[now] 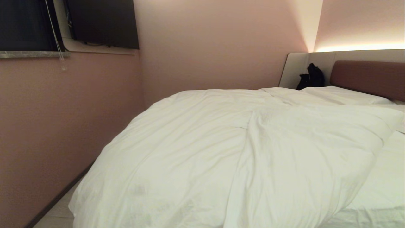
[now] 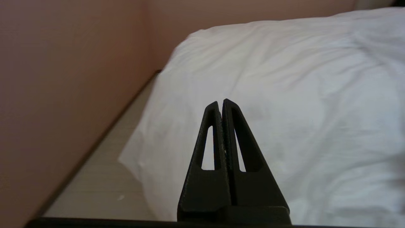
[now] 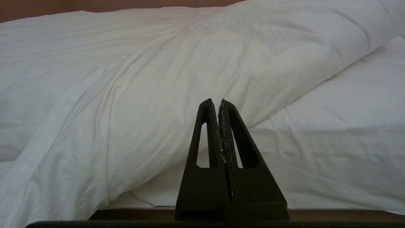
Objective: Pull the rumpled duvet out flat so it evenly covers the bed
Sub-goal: Hold the folded corner of the quilt
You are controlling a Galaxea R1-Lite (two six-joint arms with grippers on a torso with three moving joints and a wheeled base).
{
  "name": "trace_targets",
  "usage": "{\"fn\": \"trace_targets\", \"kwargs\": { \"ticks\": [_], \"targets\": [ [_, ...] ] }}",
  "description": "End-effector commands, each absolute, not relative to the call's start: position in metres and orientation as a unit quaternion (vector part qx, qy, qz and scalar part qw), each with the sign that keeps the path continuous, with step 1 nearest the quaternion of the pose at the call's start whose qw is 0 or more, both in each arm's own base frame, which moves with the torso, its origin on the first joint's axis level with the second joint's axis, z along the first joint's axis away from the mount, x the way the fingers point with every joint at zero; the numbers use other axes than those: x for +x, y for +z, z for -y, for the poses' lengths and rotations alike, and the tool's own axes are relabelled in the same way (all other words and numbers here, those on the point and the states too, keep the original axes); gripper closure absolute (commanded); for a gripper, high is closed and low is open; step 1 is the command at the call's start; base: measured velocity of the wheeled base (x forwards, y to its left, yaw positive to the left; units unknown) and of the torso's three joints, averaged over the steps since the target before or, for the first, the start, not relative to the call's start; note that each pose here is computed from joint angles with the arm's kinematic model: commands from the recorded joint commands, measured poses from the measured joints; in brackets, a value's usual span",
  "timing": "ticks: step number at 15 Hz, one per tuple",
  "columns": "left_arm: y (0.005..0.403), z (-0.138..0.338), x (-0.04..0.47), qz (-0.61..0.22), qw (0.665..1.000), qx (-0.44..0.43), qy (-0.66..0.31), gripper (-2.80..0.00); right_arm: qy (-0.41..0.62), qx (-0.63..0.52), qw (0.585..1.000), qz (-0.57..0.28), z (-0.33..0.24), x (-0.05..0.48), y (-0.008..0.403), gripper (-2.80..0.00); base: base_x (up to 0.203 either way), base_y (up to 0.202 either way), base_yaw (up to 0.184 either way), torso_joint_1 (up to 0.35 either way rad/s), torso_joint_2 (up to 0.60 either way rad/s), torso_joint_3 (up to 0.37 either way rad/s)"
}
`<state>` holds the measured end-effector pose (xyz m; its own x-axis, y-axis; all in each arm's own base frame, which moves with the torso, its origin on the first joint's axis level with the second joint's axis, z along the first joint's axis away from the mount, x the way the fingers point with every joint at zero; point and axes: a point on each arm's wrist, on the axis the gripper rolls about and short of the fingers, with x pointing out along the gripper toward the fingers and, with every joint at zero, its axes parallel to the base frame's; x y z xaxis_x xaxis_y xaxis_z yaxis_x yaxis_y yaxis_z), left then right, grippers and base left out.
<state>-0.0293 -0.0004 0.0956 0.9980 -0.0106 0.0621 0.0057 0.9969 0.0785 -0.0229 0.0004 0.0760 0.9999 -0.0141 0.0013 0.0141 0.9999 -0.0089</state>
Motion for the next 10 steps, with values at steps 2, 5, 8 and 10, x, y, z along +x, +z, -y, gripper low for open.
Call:
{"fn": "trace_targets", "kwargs": {
  "ticks": [2,5,8,10],
  "targets": [
    [0.0844,-0.0004,-0.0232,0.043,0.997,0.056,0.014,0.00,-0.007,-0.005,1.000,0.001,-0.0005,-0.0229,0.0759,0.00,0.000,0.000,0.000,0.000,0.00,0.000],
    [0.0830,-0.0002,-0.0231,0.036,0.998,0.052,0.010,0.00,-0.007,-0.005,1.000,0.001,-0.0005,-0.0229,0.0759,0.00,0.000,0.000,0.000,0.000,0.00,0.000],
    [0.0825,-0.0001,-0.0230,0.034,0.998,0.053,0.008,0.00,-0.007,-0.005,1.000,0.001,-0.0005,-0.0229,0.0759,0.00,0.000,0.000,0.000,0.000,0.00,0.000],
    [0.0783,0.0003,-0.0228,0.013,0.999,0.047,-0.002,0.00,-0.007,-0.005,1.000,0.001,-0.0005,-0.0229,0.0759,0.00,0.000,0.000,0.000,0.000,0.00,0.000]
  ]
}}
